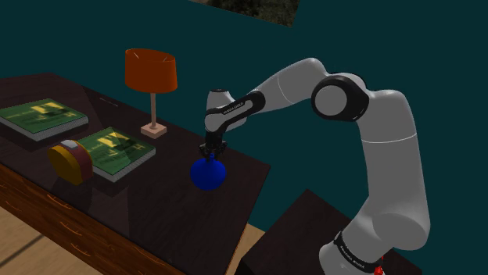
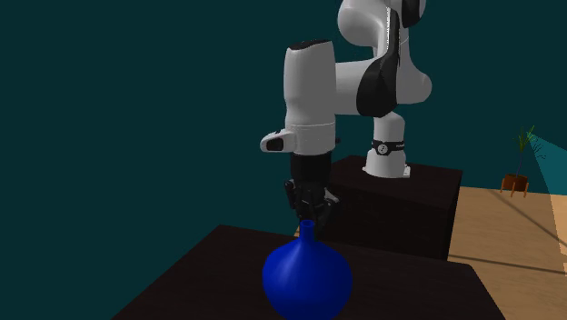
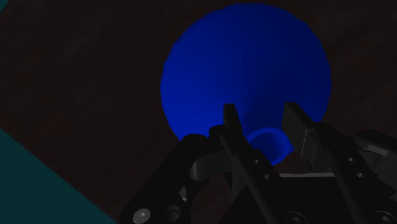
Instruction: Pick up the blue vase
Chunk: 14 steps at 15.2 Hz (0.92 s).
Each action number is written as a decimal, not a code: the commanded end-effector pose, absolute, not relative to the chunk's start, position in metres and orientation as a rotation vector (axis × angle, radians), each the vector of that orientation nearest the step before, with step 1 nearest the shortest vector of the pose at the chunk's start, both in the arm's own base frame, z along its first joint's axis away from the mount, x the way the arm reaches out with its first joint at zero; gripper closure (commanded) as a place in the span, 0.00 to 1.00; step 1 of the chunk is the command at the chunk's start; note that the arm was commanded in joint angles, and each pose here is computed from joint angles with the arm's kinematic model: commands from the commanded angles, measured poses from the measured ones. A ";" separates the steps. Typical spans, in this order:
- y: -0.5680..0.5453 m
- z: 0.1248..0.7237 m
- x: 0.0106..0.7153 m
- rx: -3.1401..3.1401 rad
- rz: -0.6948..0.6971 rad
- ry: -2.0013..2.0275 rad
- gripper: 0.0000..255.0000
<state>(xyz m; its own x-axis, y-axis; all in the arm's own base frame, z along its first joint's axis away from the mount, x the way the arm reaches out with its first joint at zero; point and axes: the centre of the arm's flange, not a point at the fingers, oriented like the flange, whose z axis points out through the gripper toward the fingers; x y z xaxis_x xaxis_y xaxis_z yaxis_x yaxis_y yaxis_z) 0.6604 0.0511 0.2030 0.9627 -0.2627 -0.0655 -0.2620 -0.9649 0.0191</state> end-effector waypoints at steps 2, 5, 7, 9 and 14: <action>0.051 0.203 0.660 3.102 -0.106 -0.415 1.00; 0.051 0.203 0.661 3.102 -0.106 -0.415 1.00; 0.051 0.203 0.661 3.102 -0.106 -0.415 1.00; 0.051 0.213 0.660 3.102 -0.106 -0.415 1.00; 0.051 0.240 0.660 3.102 -0.106 -0.415 1.00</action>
